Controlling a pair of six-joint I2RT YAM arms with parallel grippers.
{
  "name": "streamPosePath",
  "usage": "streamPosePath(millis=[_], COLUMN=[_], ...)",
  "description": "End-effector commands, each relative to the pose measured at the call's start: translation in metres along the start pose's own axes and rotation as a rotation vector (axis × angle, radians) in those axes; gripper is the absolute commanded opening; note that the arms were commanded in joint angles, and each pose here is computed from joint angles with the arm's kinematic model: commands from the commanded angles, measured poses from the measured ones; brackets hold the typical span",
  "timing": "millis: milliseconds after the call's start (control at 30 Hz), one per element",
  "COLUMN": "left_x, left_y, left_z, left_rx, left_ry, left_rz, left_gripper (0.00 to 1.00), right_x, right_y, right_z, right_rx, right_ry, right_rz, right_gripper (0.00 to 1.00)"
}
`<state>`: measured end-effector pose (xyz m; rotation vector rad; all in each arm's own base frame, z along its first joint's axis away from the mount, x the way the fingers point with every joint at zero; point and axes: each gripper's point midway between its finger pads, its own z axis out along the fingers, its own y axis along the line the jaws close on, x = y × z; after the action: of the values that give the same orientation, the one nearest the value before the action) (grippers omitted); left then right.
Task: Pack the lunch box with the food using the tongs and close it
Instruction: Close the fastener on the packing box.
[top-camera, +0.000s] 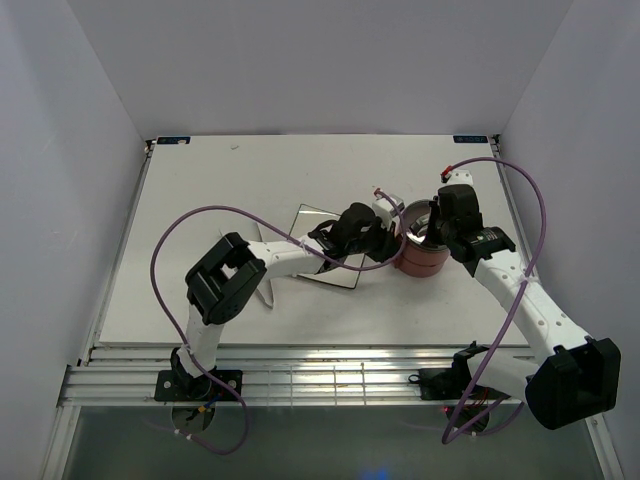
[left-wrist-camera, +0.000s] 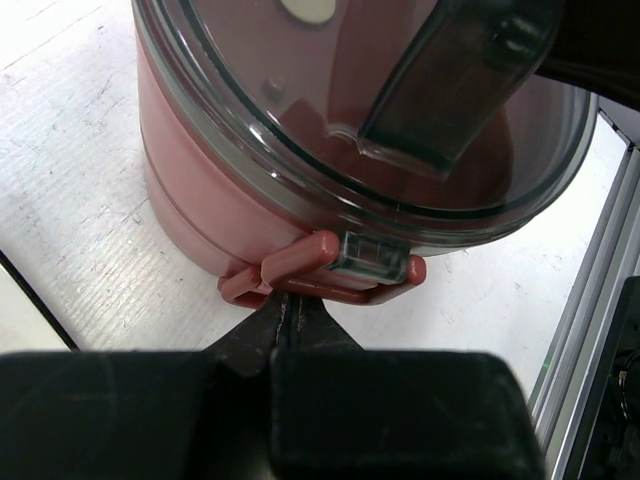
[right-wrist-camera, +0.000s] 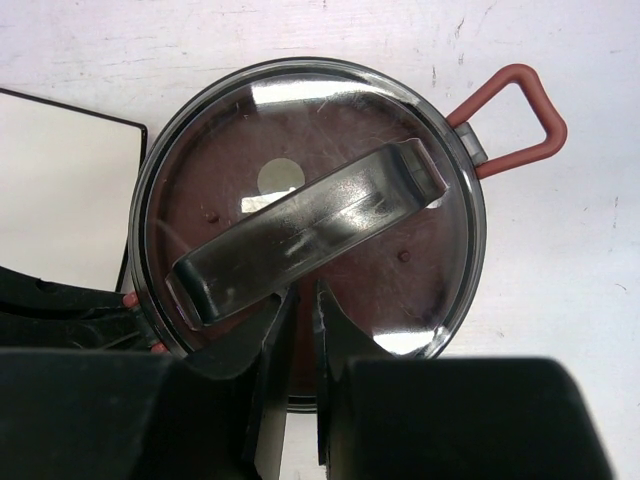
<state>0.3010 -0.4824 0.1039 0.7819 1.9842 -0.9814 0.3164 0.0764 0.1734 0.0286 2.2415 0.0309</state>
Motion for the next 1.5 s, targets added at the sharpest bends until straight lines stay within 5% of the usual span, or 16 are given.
streamPosePath(millis=[0,533,767,933,1100,1467], left_x=[-0.036,-0.049,-0.094,-0.123,-0.142,-0.109], left_y=[-0.008,0.012,-0.033,-0.047,-0.056,-0.049], left_z=[-0.011,-0.058,-0.071,-0.056,-0.031,0.015], left_rx=[-0.018,-0.207,-0.014,0.049,0.107,0.187], left_ry=[-0.087,-0.113,-0.184,-0.166,-0.160,-0.094], left_rz=[0.009,-0.027,0.099,0.275,0.354,0.381], left_gripper=[0.00,0.00,0.00,0.27,0.41,0.42], right_x=[0.045,-0.015,-0.053,-0.065,-0.072,-0.089], right_y=[-0.003,-0.017,-0.029,-0.041,-0.057,-0.076], right_z=[0.001,-0.036,-0.049,-0.052,-0.057,-0.059], right_rx=[-0.008,0.062,0.101,0.101,0.103,0.100], right_ry=[0.151,-0.005,-0.099,-0.109,-0.129,-0.176], right_rz=[-0.049,0.030,0.077,0.098,0.143,0.188], right_gripper=[0.17,0.24,0.23,0.27,0.28,0.28])
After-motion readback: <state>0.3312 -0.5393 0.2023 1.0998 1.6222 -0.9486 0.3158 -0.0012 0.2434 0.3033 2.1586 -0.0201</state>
